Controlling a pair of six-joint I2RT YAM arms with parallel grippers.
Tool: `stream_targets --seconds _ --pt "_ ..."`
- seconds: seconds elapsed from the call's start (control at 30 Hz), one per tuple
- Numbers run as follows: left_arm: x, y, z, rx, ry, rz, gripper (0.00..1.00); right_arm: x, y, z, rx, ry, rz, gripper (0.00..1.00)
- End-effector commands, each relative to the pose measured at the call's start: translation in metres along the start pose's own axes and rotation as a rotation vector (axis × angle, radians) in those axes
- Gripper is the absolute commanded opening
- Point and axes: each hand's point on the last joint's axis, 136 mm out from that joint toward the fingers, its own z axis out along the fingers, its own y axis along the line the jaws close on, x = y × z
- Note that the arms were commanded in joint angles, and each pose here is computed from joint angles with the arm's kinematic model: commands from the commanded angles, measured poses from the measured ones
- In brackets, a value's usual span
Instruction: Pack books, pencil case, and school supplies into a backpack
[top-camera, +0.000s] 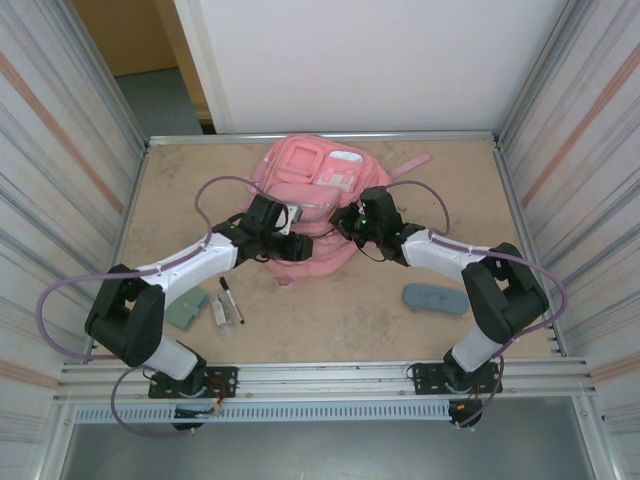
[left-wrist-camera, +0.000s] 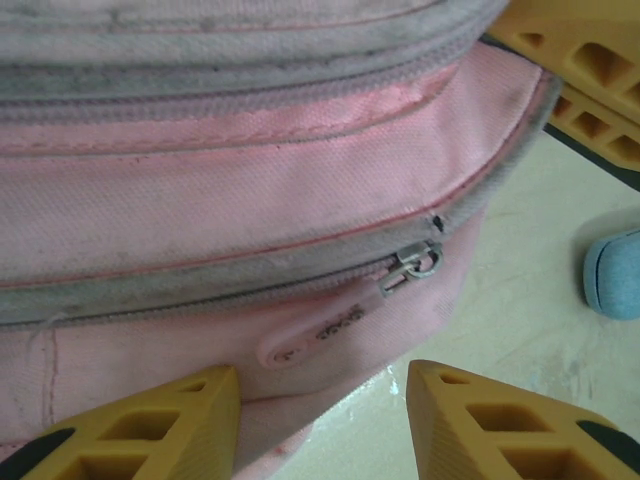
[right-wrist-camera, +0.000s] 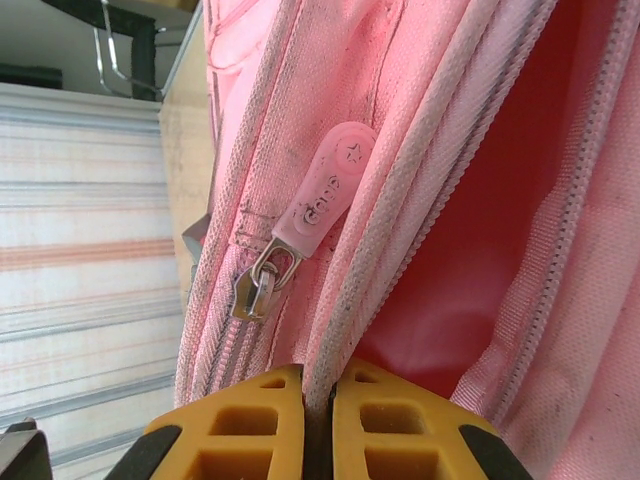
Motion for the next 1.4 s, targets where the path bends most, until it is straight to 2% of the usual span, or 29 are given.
stream_targets --seconds 0.0,0.17,0.57,0.9,0.97,1.07,1.13,1.37 --pt "-0.017 0.001 0.001 -0.022 -0.058 0.023 0.47 0.006 0.045 -0.001 -0.124 0.046 -0.046 0.05" --pt "-0.019 -0.005 0.01 0.019 -0.037 0.041 0.47 0.009 0.049 0.0 -0.134 0.055 -0.055 0.04" --pt "-0.035 -0.016 -0.002 0.07 -0.107 0.117 0.41 0.015 0.045 0.005 -0.121 0.08 -0.091 0.0" --pt "-0.035 -0.015 -0.003 0.07 -0.104 0.144 0.05 0.017 0.038 0.007 -0.101 0.091 -0.102 0.0" --pt "-0.035 -0.014 -0.004 0.066 -0.116 0.154 0.0 0.016 0.035 0.007 -0.095 0.096 -0.101 0.0" --pt "-0.034 -0.011 -0.007 0.059 -0.12 0.154 0.0 0.012 0.028 0.005 -0.073 0.088 -0.095 0.0" --pt "-0.033 -0.003 -0.01 0.018 -0.122 0.141 0.0 0.008 0.023 0.004 -0.061 0.084 -0.095 0.0" --pt "-0.021 0.063 -0.017 -0.143 -0.116 0.024 0.0 -0.025 0.001 -0.01 -0.02 0.064 -0.091 0.0"
